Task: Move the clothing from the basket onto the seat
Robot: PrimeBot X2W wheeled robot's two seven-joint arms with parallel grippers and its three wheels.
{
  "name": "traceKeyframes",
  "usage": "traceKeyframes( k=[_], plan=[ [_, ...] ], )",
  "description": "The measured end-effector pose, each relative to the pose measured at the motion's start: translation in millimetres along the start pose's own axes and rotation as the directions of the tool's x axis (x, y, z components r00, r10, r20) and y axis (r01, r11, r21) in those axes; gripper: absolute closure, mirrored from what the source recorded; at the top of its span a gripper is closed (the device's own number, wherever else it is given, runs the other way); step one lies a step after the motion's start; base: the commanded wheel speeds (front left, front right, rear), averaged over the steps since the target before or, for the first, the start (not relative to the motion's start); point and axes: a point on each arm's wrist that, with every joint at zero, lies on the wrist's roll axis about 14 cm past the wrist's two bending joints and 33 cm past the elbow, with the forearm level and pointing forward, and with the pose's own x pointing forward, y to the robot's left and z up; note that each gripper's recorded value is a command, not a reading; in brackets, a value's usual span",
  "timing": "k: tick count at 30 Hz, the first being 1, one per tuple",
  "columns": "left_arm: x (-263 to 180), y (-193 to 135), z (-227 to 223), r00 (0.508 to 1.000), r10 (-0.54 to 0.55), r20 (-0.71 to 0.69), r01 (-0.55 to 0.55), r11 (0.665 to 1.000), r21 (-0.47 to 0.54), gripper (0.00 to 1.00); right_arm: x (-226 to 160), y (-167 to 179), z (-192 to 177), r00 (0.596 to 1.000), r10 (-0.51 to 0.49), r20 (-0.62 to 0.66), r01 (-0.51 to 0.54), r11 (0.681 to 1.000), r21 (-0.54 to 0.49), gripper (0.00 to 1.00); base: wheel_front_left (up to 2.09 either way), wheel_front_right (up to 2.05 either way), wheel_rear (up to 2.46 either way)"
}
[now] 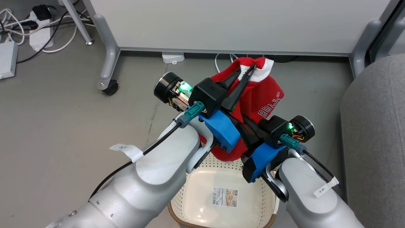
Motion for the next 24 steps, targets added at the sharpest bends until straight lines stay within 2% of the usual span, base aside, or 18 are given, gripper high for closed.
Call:
traceKeyframes(
  k=[24],
  plan=[
    [0.5, -0.7, 5.1, 1.0, -0.003, 0.01, 0.003, 1.0, 0.014, 1.0, -3.0, 1.3, 9.4, 1.0, -0.003, 0.02, 0.003, 1.0, 0.012, 1.0, 0.0, 0.0, 0.0]
  ],
)
